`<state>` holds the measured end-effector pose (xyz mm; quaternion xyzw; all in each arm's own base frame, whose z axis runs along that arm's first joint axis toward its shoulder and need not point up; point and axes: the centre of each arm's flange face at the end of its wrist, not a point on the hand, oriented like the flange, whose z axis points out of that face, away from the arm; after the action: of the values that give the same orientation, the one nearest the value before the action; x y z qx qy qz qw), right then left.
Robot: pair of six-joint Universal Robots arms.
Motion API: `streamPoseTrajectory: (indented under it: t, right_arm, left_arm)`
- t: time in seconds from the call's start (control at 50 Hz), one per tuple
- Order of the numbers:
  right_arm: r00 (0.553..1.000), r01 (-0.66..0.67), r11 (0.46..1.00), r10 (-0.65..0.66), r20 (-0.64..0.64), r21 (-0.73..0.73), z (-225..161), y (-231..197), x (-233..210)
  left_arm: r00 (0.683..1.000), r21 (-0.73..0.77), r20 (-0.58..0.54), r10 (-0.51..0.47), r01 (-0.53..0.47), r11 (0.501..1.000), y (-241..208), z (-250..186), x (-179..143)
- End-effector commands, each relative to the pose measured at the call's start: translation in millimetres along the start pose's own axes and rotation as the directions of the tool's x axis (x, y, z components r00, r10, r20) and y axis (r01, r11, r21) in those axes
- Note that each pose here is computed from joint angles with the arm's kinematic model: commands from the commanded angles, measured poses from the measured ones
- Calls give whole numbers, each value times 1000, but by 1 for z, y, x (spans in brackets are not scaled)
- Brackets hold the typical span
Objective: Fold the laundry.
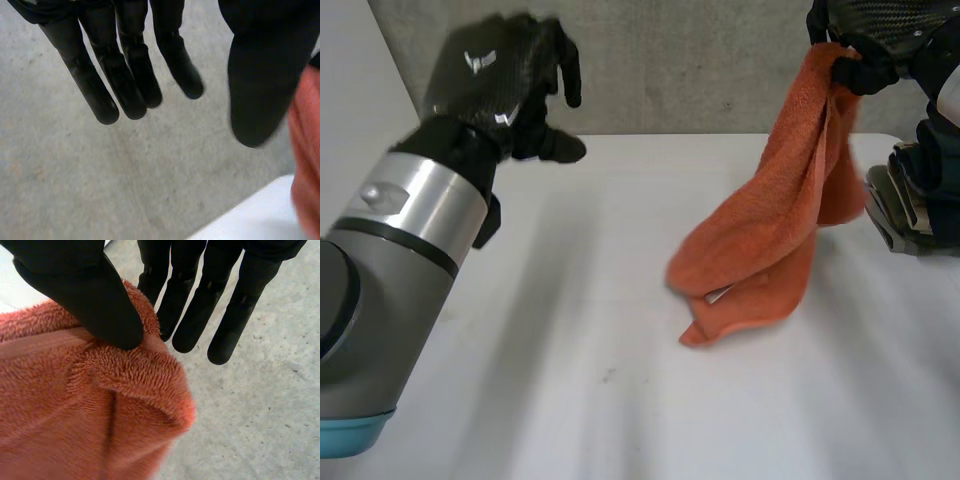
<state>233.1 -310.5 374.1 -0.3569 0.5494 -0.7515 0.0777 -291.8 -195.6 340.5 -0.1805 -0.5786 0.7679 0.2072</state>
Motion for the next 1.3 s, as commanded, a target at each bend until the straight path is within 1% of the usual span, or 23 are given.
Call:
streamPoseTrajectory:
  t: [0.02,0.06,0.1,0.16,0.28,0.4,0.52,0.62,0.68,0.8,0.84,0.9,0.92,0.96,0.98,1.0,1.06,1.08,1.14,1.16,1.2,1.24,1.3]
  right_arm:
    - [982,-113,979,136,129,-172,0,38,-50]
    - [978,-114,969,148,145,-221,0,52,-62]
    - [979,-116,960,153,134,-254,-1,61,-66]
    - [985,-119,944,150,81,-309,-5,71,-65]
    - [987,-134,922,159,38,-363,-14,80,-69]
    - [980,-173,930,194,34,-324,-31,54,-75]
    - [969,-227,945,244,42,-236,-46,13,-81]
    - [960,-266,948,277,42,-176,-56,-11,-81]
    - [952,-294,946,303,46,-139,-62,-24,-81]
    - [955,-289,950,294,31,-116,-64,-27,-75]
    - [958,-281,952,287,28,-124,-64,-24,-74]
    - [965,-257,955,262,16,-146,-63,-16,-71]
    - [970,-241,958,245,7,-155,-62,-12,-68]
    - [977,-210,962,211,-9,-172,-62,-4,-63]
    - [985,-169,966,169,-20,-196,-62,4,-58]
    - [988,-151,967,150,-18,-206,-62,7,-57]
    - [996,-81,968,84,3,-240,-62,17,-60]
    - [997,-69,966,74,9,-247,-62,20,-61]
    - [998,-49,958,60,32,-282,-60,32,-66]
    - [997,-50,954,64,39,-296,-58,37,-67]
    - [995,-57,943,79,54,-329,-55,50,-72]
    - [991,-71,920,107,74,-385,-49,72,-79]
    - [981,-85,889,154,117,-450,-43,98,-97]
  left_arm:
    - [1000,-291,-27,-7,-1,957,93,-17,7]
    - [999,-350,-46,-25,7,937,112,-23,15]
    - [995,-421,-71,-72,35,906,136,-31,29]
    - [990,-478,-67,-126,78,875,159,-34,39]
    - [975,-491,-26,-221,180,852,177,-18,48]
    - [952,-494,-24,-305,254,831,199,-1,70]
    - [947,-484,-47,-318,257,837,221,18,86]
    - [937,-462,-88,-337,261,848,232,30,107]
    - [935,-455,-95,-341,264,850,237,34,111]
    - [922,-468,-101,-374,287,836,234,27,123]
    - [923,-475,-93,-374,289,831,228,25,121]
    - [931,-440,-72,-357,292,849,188,30,103]
    - [936,-417,-47,-348,298,859,167,34,85]
    - [942,-396,-23,-335,299,868,148,37,66]
    - [945,-388,-16,-326,295,873,140,37,59]
    - [951,-370,-1,-308,286,884,123,35,45]
    - [963,-353,0,-271,254,901,104,31,29]
    - [971,-358,-9,-238,220,908,97,27,21]
    - [983,-384,-32,-182,157,910,97,23,11]
    - [988,-410,-51,-145,111,905,101,20,6]
    - [991,-434,-71,-114,72,898,106,18,2]
    - [993,-464,-94,-75,23,885,115,15,-1]
    - [993,-497,-105,-45,-13,868,130,15,-2]
